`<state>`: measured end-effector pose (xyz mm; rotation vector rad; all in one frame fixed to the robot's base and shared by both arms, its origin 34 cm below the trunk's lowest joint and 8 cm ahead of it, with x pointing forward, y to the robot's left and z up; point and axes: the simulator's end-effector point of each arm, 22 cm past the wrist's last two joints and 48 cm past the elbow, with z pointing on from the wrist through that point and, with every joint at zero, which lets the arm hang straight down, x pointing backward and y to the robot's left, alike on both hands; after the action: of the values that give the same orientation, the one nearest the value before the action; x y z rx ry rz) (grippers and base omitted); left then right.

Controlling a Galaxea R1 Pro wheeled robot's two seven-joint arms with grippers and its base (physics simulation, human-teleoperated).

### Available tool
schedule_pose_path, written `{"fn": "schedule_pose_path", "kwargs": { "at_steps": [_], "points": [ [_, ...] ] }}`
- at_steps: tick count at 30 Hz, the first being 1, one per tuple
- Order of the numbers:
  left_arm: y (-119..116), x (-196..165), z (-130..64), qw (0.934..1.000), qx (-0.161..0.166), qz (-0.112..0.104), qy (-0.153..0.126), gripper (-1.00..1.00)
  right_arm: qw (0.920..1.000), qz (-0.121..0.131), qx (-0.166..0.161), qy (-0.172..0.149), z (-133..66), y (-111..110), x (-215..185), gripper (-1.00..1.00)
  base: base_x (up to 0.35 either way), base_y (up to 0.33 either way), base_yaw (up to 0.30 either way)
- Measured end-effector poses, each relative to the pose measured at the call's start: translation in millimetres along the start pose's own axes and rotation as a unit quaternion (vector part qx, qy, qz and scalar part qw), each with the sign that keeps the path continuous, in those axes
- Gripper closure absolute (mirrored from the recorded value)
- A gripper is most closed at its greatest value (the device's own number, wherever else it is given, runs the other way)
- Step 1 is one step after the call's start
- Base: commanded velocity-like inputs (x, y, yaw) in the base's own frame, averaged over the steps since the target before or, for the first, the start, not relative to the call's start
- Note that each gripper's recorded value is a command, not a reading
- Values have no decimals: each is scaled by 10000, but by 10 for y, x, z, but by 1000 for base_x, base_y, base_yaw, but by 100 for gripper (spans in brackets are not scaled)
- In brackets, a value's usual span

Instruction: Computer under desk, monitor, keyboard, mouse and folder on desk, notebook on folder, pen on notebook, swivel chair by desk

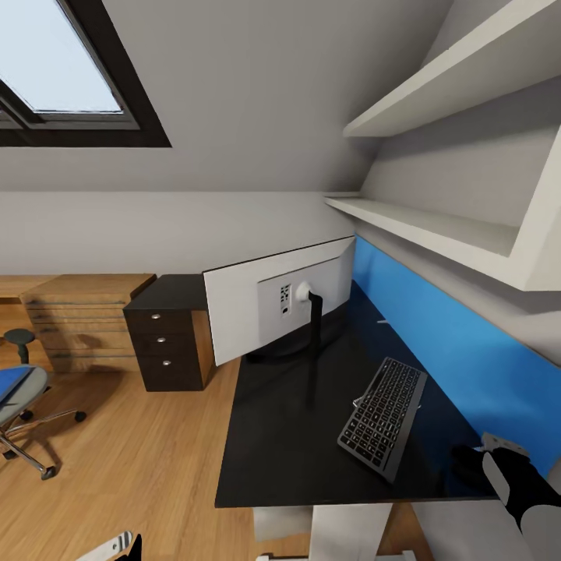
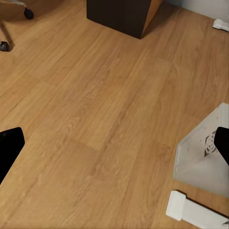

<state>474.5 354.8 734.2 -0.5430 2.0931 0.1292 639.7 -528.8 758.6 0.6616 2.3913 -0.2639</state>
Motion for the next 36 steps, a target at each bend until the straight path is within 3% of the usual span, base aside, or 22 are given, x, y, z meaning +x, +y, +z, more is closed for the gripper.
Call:
{"fn": "schedule_pose_path", "kwargs": {
  "at_steps": [36],
  "points": [
    [24,244,171,10000,3,-9,-3,-100,10000,15,-20,-14,234,21,168,-100,0,0,0]
  ]
}}
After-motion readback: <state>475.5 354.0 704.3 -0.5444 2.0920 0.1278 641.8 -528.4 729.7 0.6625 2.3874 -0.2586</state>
